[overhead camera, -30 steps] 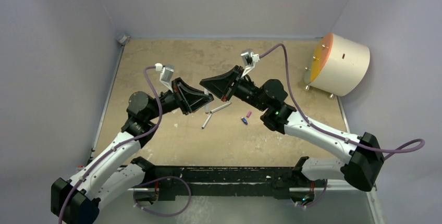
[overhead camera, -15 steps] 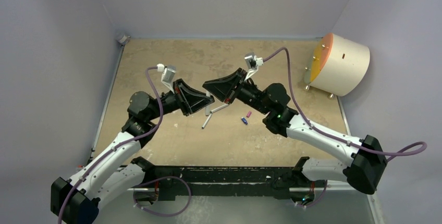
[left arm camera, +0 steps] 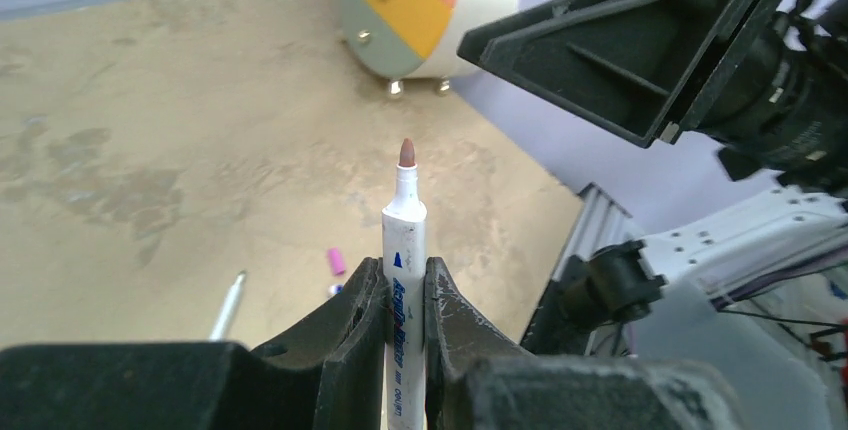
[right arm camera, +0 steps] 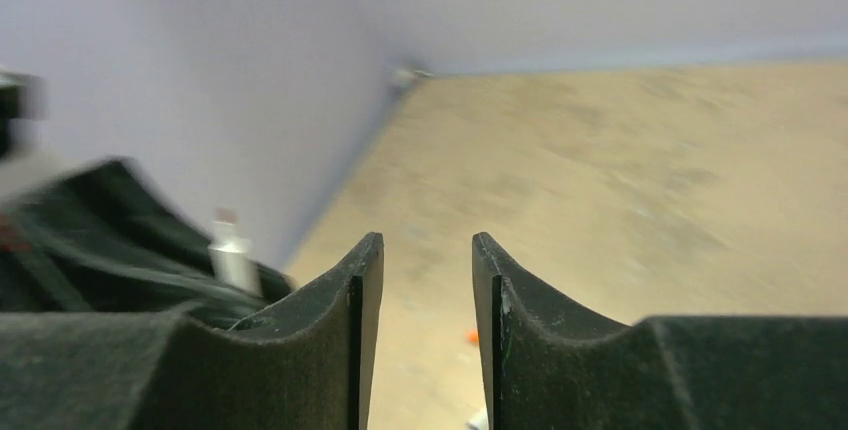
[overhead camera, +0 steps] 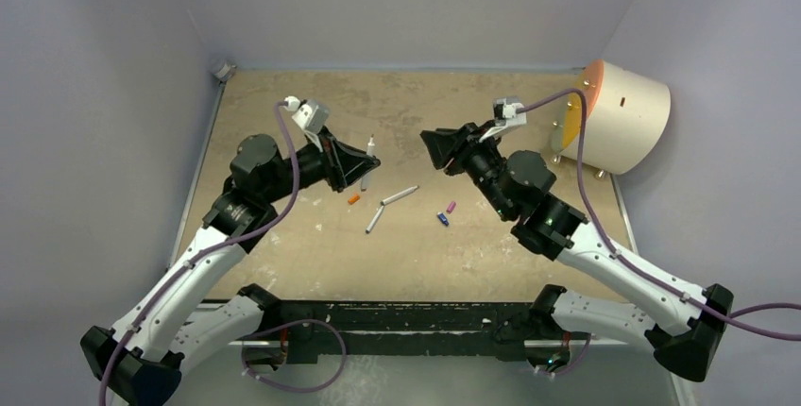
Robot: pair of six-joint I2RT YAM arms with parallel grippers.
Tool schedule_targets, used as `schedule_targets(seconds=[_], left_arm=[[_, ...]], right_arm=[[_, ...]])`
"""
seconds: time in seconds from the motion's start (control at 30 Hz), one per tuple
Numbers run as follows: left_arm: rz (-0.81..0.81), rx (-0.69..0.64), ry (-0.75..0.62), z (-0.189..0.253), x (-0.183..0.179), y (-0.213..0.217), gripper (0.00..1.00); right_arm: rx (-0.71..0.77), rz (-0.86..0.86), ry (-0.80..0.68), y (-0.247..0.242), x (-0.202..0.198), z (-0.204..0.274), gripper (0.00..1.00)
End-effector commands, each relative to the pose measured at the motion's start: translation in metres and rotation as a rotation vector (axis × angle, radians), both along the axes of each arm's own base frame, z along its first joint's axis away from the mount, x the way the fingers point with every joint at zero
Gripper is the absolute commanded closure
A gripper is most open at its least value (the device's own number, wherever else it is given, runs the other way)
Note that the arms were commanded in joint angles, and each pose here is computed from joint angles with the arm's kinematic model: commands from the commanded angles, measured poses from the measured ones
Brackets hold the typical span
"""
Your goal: Insert the pens into the pen caps
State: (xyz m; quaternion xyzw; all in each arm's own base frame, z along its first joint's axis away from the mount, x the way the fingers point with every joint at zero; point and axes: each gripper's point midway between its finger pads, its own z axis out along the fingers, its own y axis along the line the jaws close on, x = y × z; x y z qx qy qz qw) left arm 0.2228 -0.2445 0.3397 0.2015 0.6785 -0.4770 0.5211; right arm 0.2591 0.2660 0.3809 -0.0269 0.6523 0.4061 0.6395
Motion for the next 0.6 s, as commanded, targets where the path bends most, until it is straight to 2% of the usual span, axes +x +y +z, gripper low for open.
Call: schedule_targets(seconds=[0.0, 0.1, 0.17, 0.2, 0.27, 0.33, 0.4, 0.47, 0.57], left_arm=[[0.065, 0.176, -0.031, -0.018, 0.02, 0.009, 1.0], [0.071, 0.221, -0.071, -0.014, 0.024, 0.012, 1.0], [0.082, 0.244, -0.143, -0.006, 0.025, 0.016, 1.0], [0.09, 0.257, -0.179, -0.001, 0.025, 0.019, 1.0], [0.092, 0.272, -0.228, 0.007, 0.023, 0.023, 1.0], [0.092, 0.286, -0.243, 0.007, 0.022, 0.024, 1.0], [0.097, 0.296, -0.235, 0.002, 0.025, 0.025, 1.0], [0.094, 0.308, -0.215, -0.01, 0.027, 0.023, 1.0], [0.108, 0.31, -0.203, -0.028, 0.032, 0.023, 1.0]], right_arm=[[-0.362, -0.376, 0.223, -0.074, 0.021, -0.092, 0.6], [-0.426, -0.404, 0.261, -0.087, 0.016, -0.126, 0.6], [-0.449, -0.371, 0.263, -0.088, 0.01, -0.15, 0.6], [-0.433, -0.37, 0.283, -0.089, 0.007, -0.16, 0.62], [-0.409, -0.374, 0.326, -0.091, 0.004, -0.179, 0.76], [-0.411, -0.368, 0.381, -0.091, 0.006, -0.197, 0.79], [-0.426, -0.347, 0.461, -0.091, 0.012, -0.218, 0.75], [-0.467, -0.318, 0.543, -0.092, 0.02, -0.241, 0.66], [-0.531, -0.322, 0.624, -0.092, 0.03, -0.264, 0.63]])
